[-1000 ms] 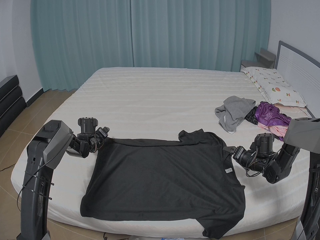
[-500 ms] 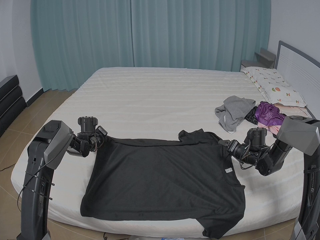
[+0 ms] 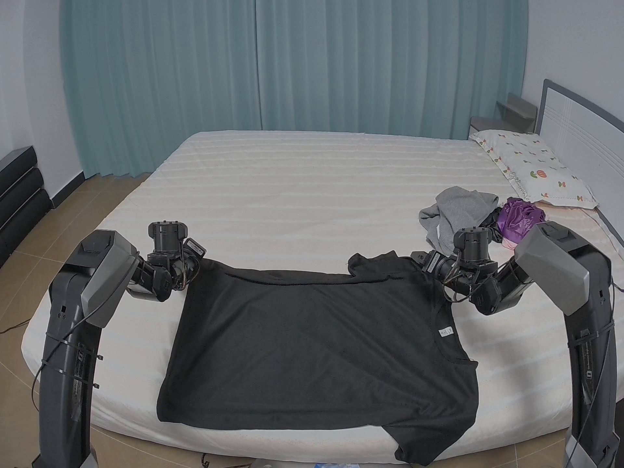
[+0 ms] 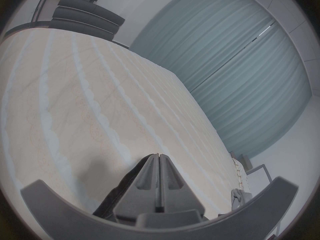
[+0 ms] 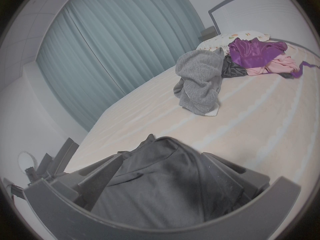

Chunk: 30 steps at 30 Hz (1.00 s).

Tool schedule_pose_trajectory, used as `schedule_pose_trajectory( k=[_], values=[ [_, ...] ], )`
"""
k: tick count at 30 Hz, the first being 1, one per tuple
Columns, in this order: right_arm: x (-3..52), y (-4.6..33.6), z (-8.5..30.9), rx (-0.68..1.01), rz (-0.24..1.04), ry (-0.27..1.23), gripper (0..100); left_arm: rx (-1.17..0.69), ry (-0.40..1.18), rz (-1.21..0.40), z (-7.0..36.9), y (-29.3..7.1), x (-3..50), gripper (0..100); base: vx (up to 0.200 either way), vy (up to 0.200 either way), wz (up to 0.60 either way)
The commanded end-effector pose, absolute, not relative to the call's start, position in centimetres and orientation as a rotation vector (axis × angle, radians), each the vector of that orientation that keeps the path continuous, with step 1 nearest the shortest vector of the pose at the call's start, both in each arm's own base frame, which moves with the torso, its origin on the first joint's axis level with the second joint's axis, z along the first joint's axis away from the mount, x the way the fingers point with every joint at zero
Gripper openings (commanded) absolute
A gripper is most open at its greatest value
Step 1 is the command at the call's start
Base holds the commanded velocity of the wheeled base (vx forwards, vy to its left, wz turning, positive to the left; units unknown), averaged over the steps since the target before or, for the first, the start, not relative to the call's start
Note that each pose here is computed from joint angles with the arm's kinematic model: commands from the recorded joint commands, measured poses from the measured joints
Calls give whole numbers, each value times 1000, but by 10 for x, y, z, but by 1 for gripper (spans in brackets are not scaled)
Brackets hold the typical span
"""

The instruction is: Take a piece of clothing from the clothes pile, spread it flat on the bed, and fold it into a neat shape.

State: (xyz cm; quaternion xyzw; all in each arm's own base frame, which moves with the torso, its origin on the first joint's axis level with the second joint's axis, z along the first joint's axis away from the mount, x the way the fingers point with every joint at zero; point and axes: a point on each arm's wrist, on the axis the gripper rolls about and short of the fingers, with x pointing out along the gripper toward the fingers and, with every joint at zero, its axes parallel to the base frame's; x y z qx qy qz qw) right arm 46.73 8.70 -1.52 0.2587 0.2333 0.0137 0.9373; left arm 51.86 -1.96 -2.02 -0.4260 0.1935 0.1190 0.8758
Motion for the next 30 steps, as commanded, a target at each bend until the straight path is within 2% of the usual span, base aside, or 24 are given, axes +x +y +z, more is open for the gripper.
schedule_pose_trajectory(
  k=[1, 6, 12, 13, 21, 30],
  values=[
    [493, 81, -55, 466, -26, 489, 100, -920, 388, 259, -13, -15, 519, 0, 0, 0, 0],
    [502, 79, -73, 457, -36, 482, 100, -920, 388, 262, -14, -13, 519, 0, 0, 0, 0],
    [513, 81, -73, 452, -22, 442, 100, -920, 390, 265, -16, -12, 519, 0, 0, 0, 0],
    [514, 82, -73, 452, -19, 437, 0, -920, 393, 267, -17, -12, 518, 0, 0, 0, 0],
    [515, 80, -70, 454, -22, 430, 0, -918, 391, 264, -18, -13, 519, 0, 0, 0, 0],
    [521, 59, -56, 481, -43, 327, 0, -919, 376, 261, -16, -12, 521, 0, 0, 0, 0]
  ],
)
